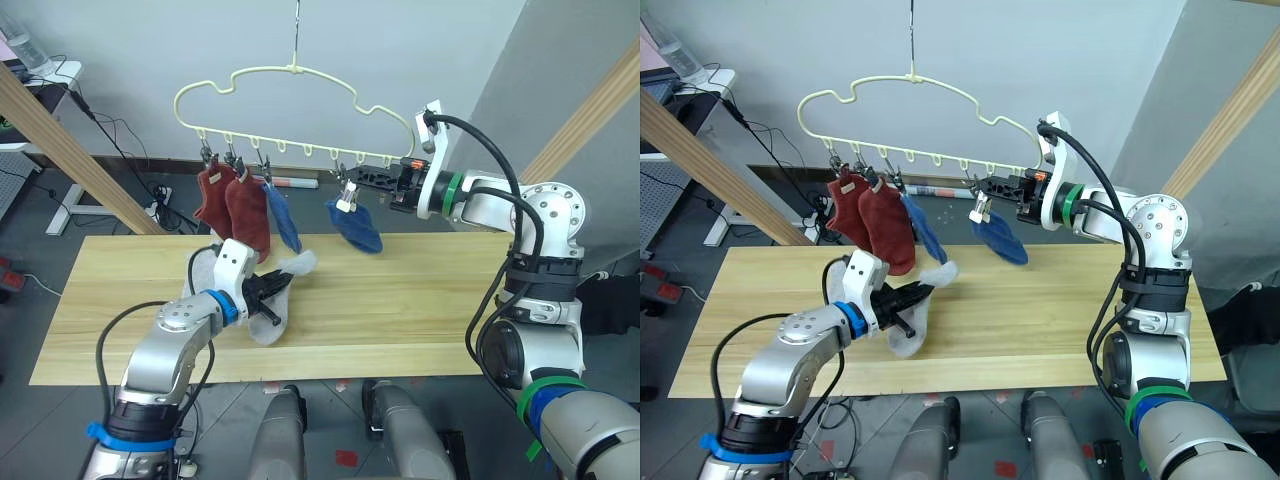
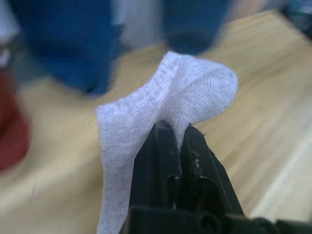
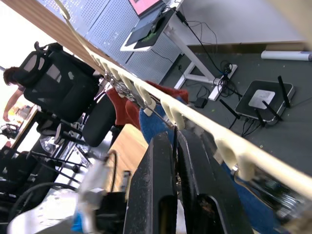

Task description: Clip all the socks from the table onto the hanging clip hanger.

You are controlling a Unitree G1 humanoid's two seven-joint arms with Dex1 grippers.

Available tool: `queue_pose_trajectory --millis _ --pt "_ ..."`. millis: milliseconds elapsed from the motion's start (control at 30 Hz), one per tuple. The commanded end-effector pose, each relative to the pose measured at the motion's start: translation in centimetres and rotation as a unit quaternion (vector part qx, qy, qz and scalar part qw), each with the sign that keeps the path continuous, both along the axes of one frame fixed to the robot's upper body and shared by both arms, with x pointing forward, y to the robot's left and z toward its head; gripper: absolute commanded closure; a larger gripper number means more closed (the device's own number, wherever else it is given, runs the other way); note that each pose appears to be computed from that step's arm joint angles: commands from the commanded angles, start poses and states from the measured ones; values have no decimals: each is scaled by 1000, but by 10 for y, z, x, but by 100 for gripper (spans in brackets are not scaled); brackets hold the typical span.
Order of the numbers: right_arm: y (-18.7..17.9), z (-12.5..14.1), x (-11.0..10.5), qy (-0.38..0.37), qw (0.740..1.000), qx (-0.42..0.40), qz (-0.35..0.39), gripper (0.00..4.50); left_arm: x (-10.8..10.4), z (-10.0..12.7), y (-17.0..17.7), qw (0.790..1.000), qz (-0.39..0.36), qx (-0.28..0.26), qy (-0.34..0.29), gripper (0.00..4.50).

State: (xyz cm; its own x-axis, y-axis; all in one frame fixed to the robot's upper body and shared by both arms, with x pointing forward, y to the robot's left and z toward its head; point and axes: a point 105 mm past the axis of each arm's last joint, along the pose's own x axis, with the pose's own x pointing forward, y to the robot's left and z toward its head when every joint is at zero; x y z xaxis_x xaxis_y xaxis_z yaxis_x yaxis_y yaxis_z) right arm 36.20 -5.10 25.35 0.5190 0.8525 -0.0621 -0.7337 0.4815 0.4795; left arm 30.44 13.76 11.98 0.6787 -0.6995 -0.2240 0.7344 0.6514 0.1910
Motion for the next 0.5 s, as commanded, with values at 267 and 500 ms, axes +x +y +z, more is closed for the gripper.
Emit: queue_pose_trajectory --millis 267,500 --pt "-3 2 -5 87 995 38 28 450 -12 53 -19 968 -78 30 -238 449" --pt "-4 3 -6 116 991 49 32 450 -3 66 -16 952 -54 28 -300 449"
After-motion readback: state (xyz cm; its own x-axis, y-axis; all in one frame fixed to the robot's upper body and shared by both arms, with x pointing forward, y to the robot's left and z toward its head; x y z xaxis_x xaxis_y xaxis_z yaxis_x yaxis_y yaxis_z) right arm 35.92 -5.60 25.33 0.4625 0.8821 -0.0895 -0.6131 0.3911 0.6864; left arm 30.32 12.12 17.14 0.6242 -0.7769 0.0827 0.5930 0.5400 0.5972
